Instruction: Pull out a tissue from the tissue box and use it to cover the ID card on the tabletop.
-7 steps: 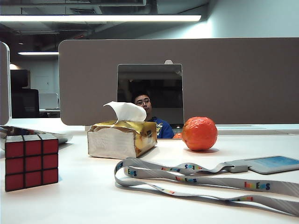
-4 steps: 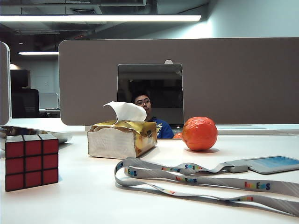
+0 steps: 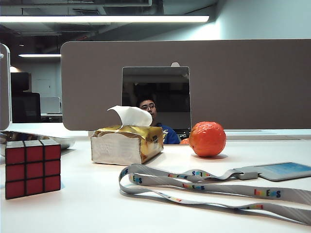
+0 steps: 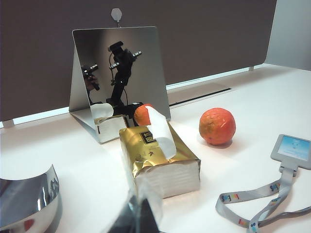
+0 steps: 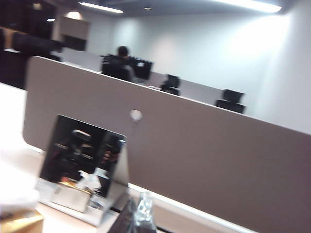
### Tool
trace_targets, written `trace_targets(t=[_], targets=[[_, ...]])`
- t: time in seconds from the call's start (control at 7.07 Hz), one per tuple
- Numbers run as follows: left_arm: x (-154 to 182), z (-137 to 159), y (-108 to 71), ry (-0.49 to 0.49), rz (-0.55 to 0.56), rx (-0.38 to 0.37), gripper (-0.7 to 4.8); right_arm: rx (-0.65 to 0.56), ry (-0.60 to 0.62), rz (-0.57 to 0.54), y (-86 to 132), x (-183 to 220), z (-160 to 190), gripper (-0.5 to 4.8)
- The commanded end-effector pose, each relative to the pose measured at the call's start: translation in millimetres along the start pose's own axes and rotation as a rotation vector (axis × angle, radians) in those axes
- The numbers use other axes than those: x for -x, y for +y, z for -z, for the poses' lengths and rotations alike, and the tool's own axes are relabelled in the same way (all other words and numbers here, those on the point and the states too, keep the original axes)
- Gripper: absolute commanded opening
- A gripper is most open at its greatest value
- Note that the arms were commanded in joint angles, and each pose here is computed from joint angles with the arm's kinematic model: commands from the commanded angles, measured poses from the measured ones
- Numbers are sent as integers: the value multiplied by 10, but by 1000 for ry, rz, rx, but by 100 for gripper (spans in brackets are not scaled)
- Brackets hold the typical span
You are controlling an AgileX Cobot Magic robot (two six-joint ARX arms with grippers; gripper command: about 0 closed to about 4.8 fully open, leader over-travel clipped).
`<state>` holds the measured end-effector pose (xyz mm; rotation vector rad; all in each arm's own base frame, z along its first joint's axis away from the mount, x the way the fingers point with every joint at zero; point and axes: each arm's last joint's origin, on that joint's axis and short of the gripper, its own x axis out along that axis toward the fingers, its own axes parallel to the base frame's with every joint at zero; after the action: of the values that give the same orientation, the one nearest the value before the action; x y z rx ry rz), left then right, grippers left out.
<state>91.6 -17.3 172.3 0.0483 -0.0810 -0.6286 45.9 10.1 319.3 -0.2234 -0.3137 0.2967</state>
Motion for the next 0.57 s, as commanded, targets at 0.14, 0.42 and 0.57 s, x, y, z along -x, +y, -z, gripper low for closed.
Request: trace_targets(t=[0.14, 0.42, 0.57], targets=[[0, -24, -3, -14, 7, -10, -6, -53, 23, -337, -128, -498, -413, -1], [0, -29, -3, -19, 7, -13, -6, -191, 204, -647, 206, -1374, -95, -1], [0, -29, -2, -19, 6, -13, -6, -209, 221, -763, 511, -1637, 64, -1]])
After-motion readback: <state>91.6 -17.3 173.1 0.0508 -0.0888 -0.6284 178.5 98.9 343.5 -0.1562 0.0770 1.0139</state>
